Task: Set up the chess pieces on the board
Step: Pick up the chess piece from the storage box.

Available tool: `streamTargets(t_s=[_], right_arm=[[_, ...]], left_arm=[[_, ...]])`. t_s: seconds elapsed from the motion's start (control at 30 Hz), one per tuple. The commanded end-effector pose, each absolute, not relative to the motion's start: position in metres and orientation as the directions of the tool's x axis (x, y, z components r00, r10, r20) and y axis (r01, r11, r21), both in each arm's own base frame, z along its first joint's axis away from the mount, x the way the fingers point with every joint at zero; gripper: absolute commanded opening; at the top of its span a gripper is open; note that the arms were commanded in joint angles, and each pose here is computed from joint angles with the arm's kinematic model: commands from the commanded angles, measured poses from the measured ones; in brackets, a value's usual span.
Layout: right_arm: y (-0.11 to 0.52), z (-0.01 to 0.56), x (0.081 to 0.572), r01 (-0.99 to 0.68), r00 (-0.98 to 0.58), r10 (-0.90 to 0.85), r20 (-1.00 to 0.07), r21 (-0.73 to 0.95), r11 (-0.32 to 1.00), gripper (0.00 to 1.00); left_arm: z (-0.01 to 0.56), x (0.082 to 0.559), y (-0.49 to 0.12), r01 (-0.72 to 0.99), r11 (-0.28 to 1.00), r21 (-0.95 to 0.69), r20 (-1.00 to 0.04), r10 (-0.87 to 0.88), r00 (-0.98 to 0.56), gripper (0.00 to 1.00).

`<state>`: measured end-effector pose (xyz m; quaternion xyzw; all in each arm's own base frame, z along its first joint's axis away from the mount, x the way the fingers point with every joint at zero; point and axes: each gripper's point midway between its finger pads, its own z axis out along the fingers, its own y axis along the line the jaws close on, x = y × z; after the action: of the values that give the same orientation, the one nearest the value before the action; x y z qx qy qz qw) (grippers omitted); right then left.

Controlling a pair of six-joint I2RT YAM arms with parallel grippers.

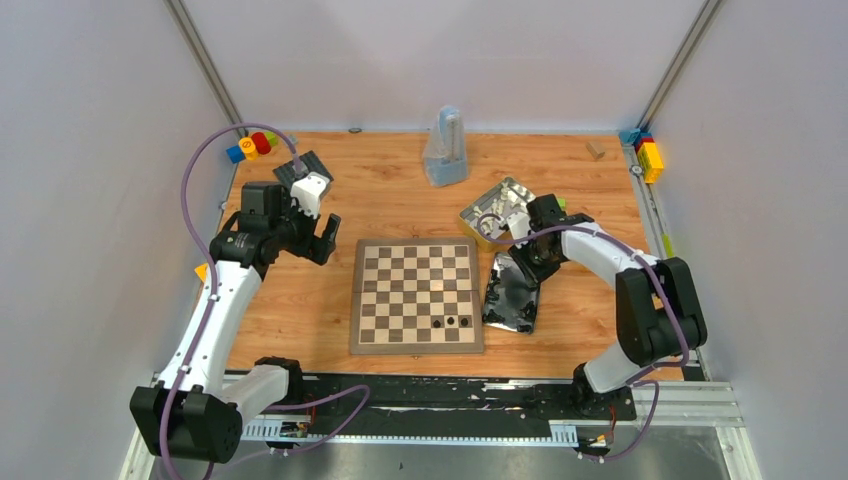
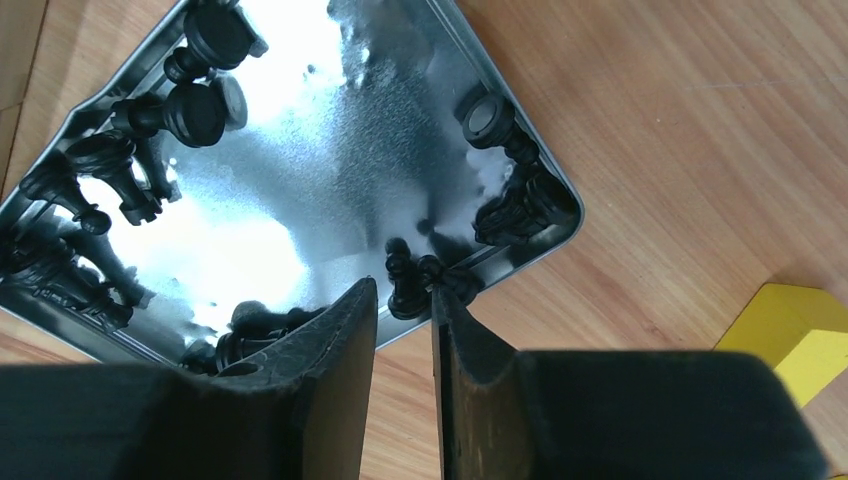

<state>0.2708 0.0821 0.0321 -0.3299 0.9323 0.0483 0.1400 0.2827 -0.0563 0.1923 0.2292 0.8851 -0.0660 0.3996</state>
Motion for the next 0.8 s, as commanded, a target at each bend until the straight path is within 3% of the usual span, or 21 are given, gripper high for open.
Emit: streamTargets(t_s=[0.0,0.77], right_arm=[[0.083,0.041,0.294,-0.639,-0.712,-0.616,-0.337,-0.054,0.767,0.27],[0.088,0.031,0.289,-0.664,-0.707,-0.632,-0.317,-0.011,0.748,0.24]], left_arm=[[0.201,0.284,-0.057,0.472,0.877,0.084,-0.763,0.361,-0.536,1.00],[0.200,0.284,-0.057,0.472,0.878,0.086,-0.761,0.363,-0.537,1.00]])
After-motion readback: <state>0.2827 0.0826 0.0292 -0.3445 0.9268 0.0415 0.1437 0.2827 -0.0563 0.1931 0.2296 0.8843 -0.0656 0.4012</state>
